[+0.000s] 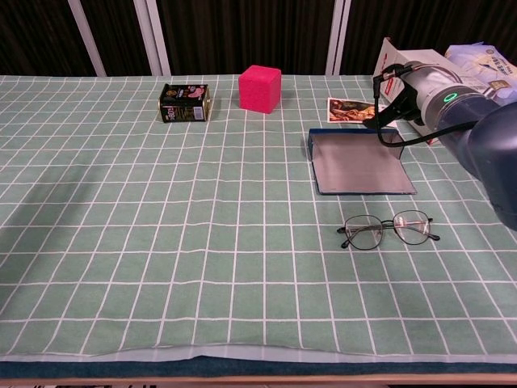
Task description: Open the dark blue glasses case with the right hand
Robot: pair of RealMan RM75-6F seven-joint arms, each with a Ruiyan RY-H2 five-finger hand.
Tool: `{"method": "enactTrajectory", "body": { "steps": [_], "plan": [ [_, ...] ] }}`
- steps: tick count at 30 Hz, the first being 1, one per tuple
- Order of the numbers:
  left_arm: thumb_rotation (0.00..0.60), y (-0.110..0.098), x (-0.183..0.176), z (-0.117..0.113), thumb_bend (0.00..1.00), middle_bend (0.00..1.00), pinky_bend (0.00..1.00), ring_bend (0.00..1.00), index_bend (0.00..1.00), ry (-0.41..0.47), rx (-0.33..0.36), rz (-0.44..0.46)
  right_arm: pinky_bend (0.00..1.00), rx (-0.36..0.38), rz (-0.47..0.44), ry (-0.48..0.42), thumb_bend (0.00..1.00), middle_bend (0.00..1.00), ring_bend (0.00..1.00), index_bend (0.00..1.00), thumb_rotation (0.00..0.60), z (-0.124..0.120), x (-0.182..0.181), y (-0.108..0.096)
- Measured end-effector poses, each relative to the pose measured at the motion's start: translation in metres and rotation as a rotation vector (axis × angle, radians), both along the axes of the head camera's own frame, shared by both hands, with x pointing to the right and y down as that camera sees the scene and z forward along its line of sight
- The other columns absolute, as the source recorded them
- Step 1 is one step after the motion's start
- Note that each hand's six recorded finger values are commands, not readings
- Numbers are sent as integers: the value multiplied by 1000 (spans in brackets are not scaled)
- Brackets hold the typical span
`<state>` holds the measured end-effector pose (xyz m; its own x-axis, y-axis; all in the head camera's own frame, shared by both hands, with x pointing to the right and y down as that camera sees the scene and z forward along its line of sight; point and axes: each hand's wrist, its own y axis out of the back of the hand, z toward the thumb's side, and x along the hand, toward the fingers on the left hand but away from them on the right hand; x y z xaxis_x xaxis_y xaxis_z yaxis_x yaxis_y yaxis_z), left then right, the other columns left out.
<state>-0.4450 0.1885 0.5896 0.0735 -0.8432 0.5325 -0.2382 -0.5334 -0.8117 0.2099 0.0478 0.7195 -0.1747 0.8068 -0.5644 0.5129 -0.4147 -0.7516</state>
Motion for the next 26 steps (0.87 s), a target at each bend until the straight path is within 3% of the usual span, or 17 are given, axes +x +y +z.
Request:
{"method": "enactTrajectory", "body": {
  "steps": [3, 6, 10, 12, 17, 20, 26],
  "plan": [
    [600, 0, 0, -1, 0, 0, 0, 0, 0, -1, 8, 4, 976, 2, -3, -5, 316, 870, 942, 0, 600, -5, 0, 1],
    [600, 0, 0, -2, 0, 0, 0, 0, 0, -6, 14, 8, 839, 7, -14, -10, 313, 721, 805, 0, 600, -12, 2, 4],
    [600, 0, -2, -3, 0, 0, 0, 0, 0, -20, 23, 15, 518, 14, -49, -8, 296, 474, 506, 0, 600, -27, 10, 14],
    [600, 1, -2, -4, 0, 0, 0, 0, 0, -29, 27, 20, 415, 23, -84, 8, 287, 375, 386, 0, 600, -38, 19, 23],
    [600, 0, -5, -5, 0, 0, 0, 0, 0, -62, 42, 32, 280, 66, -186, 81, 194, 98, 90, 0, 600, -74, 55, 52],
    [600, 0, -8, -4, 0, 0, 0, 0, 0, -85, 50, 35, 246, 94, -241, 143, 126, 5, 5, 0, 600, -94, 81, 74],
    [600, 2, -11, -2, 0, 0, 0, 0, 0, -125, 48, 40, 237, 90, -333, 287, 64, 0, 0, 0, 600, -130, 136, 132]
  ]
}}
